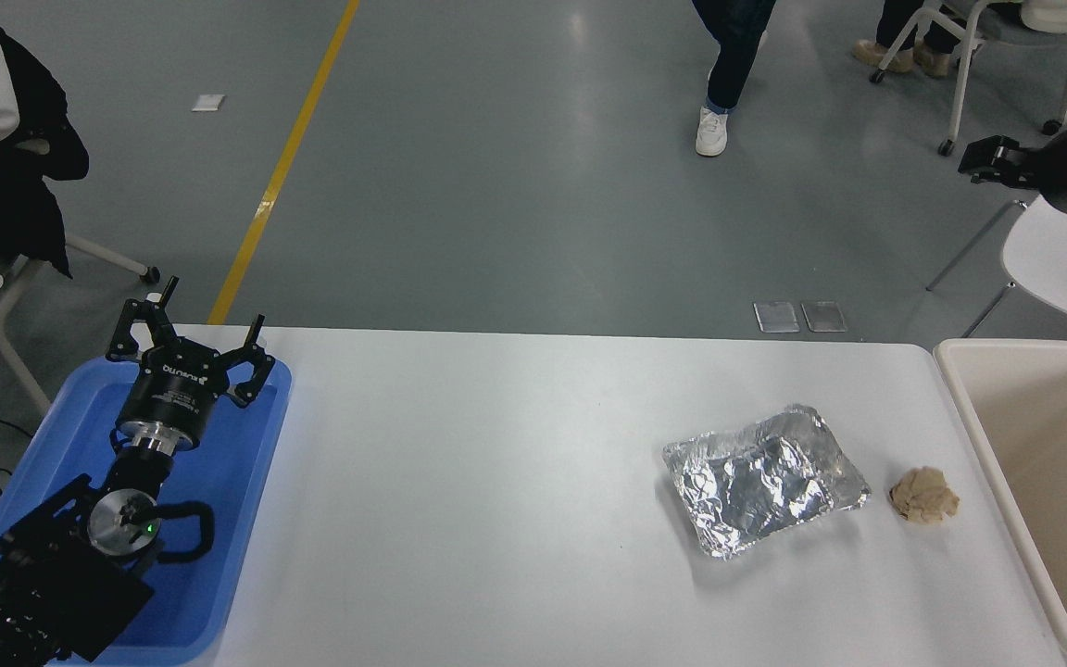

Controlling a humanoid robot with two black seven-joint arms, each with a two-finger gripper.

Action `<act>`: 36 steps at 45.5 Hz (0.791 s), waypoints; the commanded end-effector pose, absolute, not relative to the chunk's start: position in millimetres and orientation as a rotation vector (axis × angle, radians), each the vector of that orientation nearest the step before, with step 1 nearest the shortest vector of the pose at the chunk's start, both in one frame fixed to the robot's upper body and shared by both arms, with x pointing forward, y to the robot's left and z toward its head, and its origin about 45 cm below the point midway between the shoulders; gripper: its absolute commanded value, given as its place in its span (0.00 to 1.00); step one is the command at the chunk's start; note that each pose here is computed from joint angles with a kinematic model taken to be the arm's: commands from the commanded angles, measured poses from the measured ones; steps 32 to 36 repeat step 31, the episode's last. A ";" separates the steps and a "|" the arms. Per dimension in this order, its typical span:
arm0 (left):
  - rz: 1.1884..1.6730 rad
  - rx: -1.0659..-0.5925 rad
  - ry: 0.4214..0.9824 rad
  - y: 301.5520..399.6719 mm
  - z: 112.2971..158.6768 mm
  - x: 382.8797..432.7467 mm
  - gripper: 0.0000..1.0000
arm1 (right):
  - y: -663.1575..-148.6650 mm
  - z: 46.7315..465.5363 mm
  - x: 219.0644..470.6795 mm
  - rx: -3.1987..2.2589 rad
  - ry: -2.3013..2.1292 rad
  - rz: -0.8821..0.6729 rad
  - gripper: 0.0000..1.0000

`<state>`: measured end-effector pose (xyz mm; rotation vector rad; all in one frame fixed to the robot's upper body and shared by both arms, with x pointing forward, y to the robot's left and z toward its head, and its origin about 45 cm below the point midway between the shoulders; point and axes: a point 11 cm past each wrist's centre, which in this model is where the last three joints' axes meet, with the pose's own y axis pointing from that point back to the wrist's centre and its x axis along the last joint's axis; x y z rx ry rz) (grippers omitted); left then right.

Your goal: Pick up paper cup place in dustbin

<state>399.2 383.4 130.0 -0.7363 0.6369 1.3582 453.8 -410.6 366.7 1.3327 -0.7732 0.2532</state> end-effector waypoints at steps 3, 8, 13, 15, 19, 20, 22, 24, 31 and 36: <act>1.358 -0.735 0.638 383.4 129.9 399.2 1.00 | -365.0 399.5 387.3 1.442 -0.376 0.106 1.00; 1.358 -0.735 0.638 383.4 129.9 399.2 1.00 | -357.3 405.7 380.5 1.446 -0.356 0.119 1.00; 1.358 -0.735 0.638 383.4 129.9 399.2 1.00 | -351.8 407.9 374.2 1.457 -0.339 0.124 1.00; 1.358 -0.735 0.638 383.4 129.9 399.2 1.00 | -348.9 408.8 371.1 1.466 -0.331 0.127 1.00; 1.357 -0.737 0.637 383.1 130.2 399.4 1.00 | -342.9 411.7 366.5 1.475 -0.316 0.136 1.00; 1.358 -0.736 0.637 383.5 130.0 399.2 1.00 | -340.9 412.2 365.9 1.476 -0.311 0.141 1.00; 1.358 -0.736 0.637 383.5 130.0 399.2 1.00 | -339.1 411.6 364.1 1.479 -0.303 0.141 1.00; 1.358 -0.736 0.637 383.5 130.0 399.2 1.00 | -338.2 411.9 363.4 1.481 -0.300 0.144 1.00; 1.358 -0.736 0.637 383.5 130.0 399.2 1.00 | -336.3 411.7 363.2 1.486 -0.297 0.145 1.00; 1.358 -0.736 0.637 383.5 130.0 399.2 1.00 | -336.3 411.7 363.2 1.486 -0.297 0.145 1.00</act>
